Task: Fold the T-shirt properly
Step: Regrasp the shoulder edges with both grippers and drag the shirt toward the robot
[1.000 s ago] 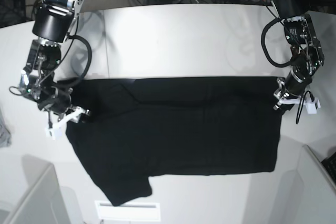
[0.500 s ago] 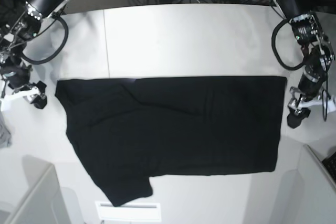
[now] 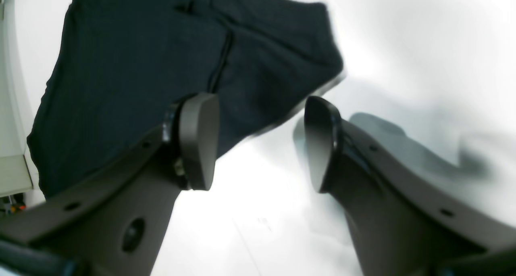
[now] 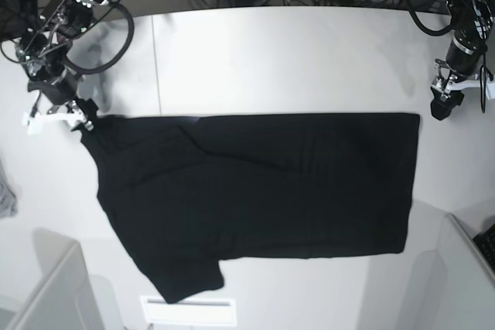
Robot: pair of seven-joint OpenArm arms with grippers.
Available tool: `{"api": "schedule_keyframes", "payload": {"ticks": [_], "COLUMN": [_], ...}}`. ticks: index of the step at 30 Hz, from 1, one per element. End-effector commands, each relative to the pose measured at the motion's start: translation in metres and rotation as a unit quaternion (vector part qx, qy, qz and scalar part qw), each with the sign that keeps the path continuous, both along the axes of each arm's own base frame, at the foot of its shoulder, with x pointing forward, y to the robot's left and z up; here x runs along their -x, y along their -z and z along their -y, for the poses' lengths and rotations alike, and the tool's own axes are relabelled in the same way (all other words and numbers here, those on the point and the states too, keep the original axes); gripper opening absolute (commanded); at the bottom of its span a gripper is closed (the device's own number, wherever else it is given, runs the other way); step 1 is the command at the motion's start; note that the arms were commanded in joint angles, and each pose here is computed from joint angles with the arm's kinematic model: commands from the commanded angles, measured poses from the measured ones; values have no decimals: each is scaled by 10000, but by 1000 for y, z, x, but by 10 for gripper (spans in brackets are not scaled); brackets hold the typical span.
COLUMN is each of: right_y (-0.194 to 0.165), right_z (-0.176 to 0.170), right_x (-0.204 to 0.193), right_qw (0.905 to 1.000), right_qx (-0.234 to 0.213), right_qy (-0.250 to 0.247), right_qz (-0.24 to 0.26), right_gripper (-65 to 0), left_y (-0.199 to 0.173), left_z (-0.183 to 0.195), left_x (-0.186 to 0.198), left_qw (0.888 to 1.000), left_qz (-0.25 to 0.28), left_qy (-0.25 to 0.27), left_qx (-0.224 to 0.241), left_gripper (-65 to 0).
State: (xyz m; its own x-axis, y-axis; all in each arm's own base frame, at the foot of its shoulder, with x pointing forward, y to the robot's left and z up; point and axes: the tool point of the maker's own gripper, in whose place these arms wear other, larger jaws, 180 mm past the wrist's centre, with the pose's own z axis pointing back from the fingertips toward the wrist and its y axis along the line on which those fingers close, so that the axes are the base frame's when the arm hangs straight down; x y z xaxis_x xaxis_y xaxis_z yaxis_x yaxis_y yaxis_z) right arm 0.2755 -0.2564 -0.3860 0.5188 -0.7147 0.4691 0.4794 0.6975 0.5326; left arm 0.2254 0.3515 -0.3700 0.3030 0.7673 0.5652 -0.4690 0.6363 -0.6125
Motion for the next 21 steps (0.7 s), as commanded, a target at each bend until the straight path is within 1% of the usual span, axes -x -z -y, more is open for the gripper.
{"api": "schedule_keyframes", "payload": {"ticks": [1,4,9,11,16,21], "right_y": [-8,11,34,41,53,50], "right_z": [6,7,4,2,-2,-5], "right_x": [-9,-8,-7,-10,-16,-24], "right_qw": [9998,9997,9990,9985,9974,9975], "right_qx": [54,-89,-307,-398,-574,-599], "right_qy": [49,193,307,365,402,365], "right_qz": [189,90,-84,-105,-174,-125], "right_gripper": [-330,-333,-329,-329,-329,-329], "left_y": [-12,-10,-4,-6,11,24], "left_z": [-3,-1,6,8,8,5], "left_x": [-5,-6,-14,-20,-30,-41], "left_qw": [9998,9998,9994,9993,10000,9995], "left_qz": [178,165,35,95,69,40], "left_qy": [44,55,185,209,6,-143], "left_qx": [-103,-92,-302,-307,32,279], "left_gripper": [-237,-237,-237,-237,-237,-237]}}
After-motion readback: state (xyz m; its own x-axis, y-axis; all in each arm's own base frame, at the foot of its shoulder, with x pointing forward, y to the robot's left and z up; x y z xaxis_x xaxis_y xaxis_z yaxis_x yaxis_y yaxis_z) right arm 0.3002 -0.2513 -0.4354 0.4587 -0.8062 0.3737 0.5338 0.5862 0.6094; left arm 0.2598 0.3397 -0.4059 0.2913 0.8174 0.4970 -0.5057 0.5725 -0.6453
